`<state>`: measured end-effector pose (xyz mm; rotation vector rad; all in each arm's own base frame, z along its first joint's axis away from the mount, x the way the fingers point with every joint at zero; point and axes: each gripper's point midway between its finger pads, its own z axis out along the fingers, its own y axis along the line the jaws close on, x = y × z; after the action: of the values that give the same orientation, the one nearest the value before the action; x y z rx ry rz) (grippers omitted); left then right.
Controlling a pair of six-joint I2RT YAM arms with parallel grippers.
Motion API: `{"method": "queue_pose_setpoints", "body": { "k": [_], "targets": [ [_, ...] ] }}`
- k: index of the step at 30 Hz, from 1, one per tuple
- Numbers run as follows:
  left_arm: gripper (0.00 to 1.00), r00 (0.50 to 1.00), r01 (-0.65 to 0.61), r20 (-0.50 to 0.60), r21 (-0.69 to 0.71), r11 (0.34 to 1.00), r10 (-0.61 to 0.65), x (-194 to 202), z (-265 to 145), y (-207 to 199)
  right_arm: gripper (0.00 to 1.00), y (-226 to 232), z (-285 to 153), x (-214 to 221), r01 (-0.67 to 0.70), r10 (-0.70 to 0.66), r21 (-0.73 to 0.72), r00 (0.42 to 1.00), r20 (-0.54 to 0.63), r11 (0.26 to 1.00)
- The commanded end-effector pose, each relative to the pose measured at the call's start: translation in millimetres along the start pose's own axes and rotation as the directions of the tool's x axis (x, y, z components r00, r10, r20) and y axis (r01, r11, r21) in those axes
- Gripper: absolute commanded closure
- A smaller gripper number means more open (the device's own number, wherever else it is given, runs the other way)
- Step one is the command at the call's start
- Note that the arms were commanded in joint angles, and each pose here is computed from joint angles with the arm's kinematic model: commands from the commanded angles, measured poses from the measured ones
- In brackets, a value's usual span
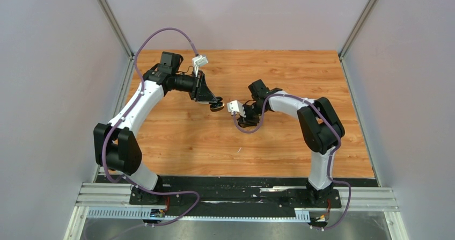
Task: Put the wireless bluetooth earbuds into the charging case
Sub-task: Pick up the earbud from the center of the board.
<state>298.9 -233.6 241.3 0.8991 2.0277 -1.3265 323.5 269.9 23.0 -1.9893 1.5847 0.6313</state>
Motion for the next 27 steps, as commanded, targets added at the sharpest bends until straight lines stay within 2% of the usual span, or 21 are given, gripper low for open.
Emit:
{"method": "queue_pose_setpoints", "body": {
  "k": [1, 10, 17, 27],
  "targets": [
    [1.00, 0.998, -0.053, 0.027, 0.002, 0.999, 0.053, -8, -8, -10, 0.66, -8, -1, -11, 0.062, -0.062, -0.005, 0.997, 0.041, 0.998],
    [1.00, 0.998, -0.053, 0.024, -0.002, 0.999, 0.053, -8, -9, -8, 0.64, -9, -7, -26, 0.081, -0.077, -0.044, 0.993, 0.086, 0.996],
    [1.00, 0.998, -0.051, 0.024, 0.002, 0.999, 0.051, -8, -8, -7, 0.64, -4, -1, -18, 0.084, -0.078, -0.123, 0.995, 0.058, 0.989],
    [1.00, 0.998, -0.053, 0.025, 0.003, 0.999, 0.053, -7, -8, -7, 0.66, -7, 2, -17, 0.081, -0.074, -0.146, 0.996, 0.050, 0.986]
  ]
}}
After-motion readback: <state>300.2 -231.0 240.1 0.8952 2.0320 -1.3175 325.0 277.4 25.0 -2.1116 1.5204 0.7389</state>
